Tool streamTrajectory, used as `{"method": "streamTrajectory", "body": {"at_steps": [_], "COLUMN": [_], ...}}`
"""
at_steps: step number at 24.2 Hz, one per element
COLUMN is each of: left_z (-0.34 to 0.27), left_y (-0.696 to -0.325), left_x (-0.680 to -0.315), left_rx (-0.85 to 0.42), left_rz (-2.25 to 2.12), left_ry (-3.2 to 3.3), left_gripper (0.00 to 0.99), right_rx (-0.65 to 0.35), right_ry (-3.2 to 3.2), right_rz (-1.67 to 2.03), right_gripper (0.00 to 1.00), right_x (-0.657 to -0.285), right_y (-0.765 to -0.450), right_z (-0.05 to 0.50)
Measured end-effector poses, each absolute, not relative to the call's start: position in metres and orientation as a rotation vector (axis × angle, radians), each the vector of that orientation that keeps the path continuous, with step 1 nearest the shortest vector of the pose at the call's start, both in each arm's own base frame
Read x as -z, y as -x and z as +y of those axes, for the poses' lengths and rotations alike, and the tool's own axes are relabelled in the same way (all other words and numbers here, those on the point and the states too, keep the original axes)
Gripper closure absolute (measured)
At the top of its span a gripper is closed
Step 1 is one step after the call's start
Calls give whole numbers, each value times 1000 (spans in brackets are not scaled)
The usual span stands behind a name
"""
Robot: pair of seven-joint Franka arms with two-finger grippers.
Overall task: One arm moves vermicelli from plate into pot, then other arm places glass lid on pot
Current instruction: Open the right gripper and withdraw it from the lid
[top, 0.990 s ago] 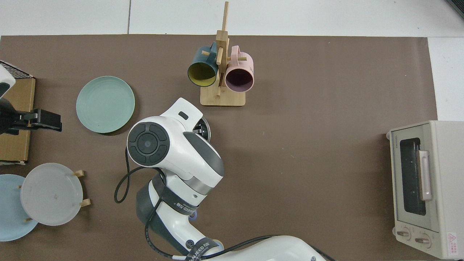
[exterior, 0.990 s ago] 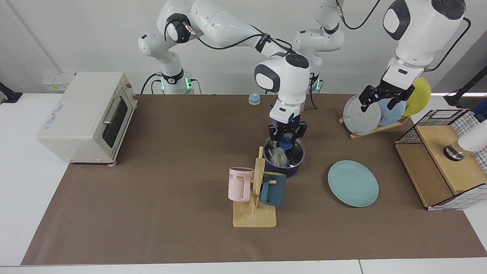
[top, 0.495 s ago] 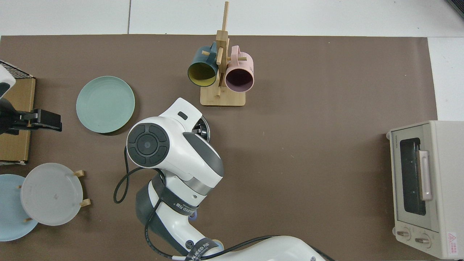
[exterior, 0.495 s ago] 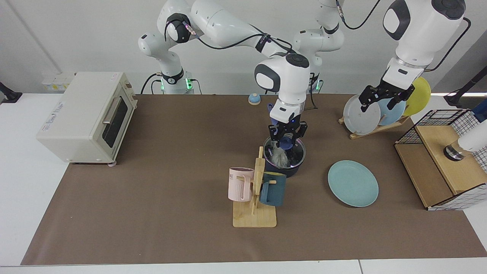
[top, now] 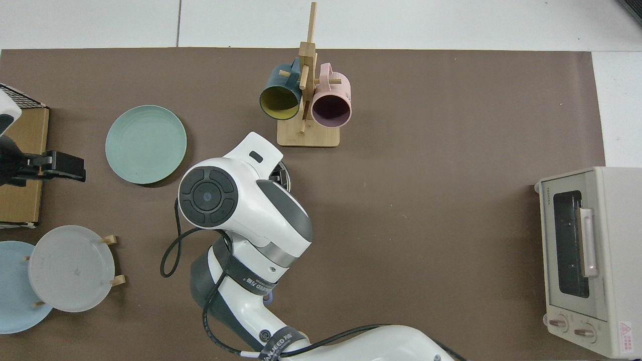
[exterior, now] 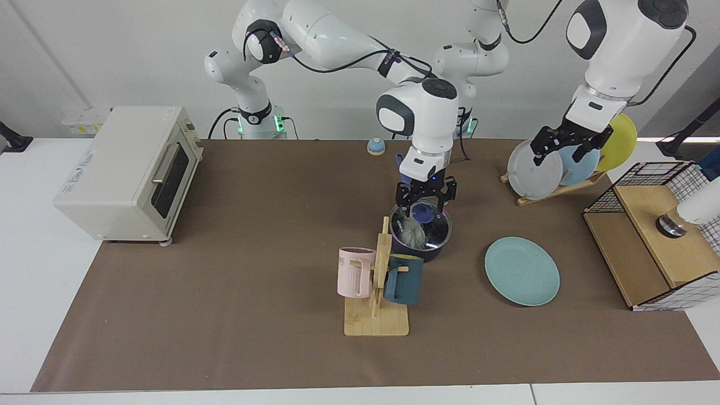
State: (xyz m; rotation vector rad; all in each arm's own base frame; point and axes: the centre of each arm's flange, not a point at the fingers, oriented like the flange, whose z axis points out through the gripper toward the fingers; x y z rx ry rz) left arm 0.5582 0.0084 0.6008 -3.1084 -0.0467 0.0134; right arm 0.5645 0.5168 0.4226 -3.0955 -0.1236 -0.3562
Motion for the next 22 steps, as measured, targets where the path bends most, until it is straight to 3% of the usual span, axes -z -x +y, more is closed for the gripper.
{"method": "streamTrajectory", "body": {"at_steps": [7, 12, 22], "left_z": [8, 8, 7], "left_y": [-558, -558, -558], "left_x": [-601, -601, -601], "left_rx": [-13, -13, -13], "left_rz": [-47, -47, -44], "left_ry": [3108, 3108, 3108], "left_gripper": [0, 0, 0], "right_rx": [390, 362, 208], "right_ry": [3087, 3104, 3179], "right_rz": [-1, 137, 198], "right_gripper": [13, 13, 13], "right_x": [-508, -556, -553], "right_y": [-573, -580, -561], "right_z": [463, 366, 187]}}
